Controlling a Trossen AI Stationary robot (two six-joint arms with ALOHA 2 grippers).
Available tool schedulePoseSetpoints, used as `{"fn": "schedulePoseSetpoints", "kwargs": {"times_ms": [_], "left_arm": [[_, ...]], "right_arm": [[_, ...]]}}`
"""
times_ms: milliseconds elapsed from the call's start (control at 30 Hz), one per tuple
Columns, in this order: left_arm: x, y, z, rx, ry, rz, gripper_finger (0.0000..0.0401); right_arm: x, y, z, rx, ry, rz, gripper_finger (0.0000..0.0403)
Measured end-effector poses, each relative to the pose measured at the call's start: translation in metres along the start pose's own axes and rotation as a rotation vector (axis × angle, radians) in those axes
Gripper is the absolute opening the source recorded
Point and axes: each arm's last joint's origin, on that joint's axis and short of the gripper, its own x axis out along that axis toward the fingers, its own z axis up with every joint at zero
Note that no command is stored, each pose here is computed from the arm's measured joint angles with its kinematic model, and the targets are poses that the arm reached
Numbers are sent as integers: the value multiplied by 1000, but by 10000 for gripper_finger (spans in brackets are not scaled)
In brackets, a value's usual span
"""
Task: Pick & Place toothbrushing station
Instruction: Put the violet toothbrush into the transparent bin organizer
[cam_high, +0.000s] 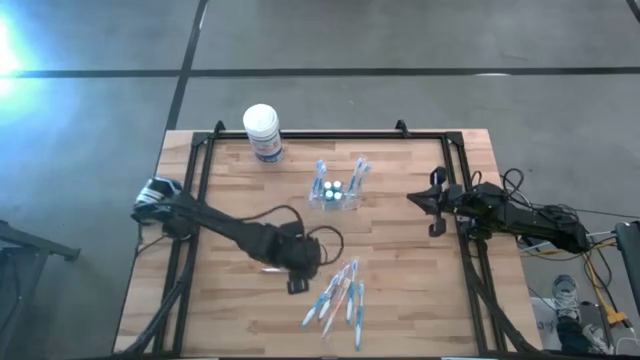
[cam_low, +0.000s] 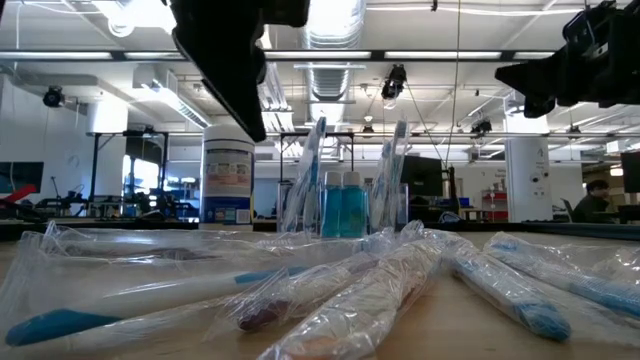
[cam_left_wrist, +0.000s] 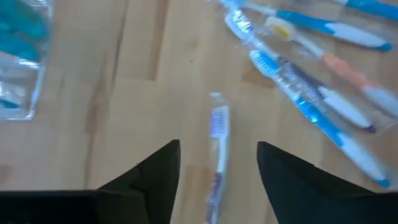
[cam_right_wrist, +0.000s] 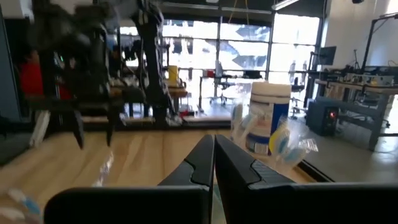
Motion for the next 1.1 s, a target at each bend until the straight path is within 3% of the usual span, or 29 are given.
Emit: {"fn": "schedulePoseSetpoints", "kwargs": {"times_ms": [300,500,1100], "left_arm": [[33,-20,5,-75,134,33,229],[52,-19,-8,-96,232,50,229],[78,-14,-22,-91,180,54,229]], "right_arm": [[0,0,-5,-20,54,-1,9],[0,0,-5,-16,57,-1,9],[0,0,-6,31,57,-2,8]]}}
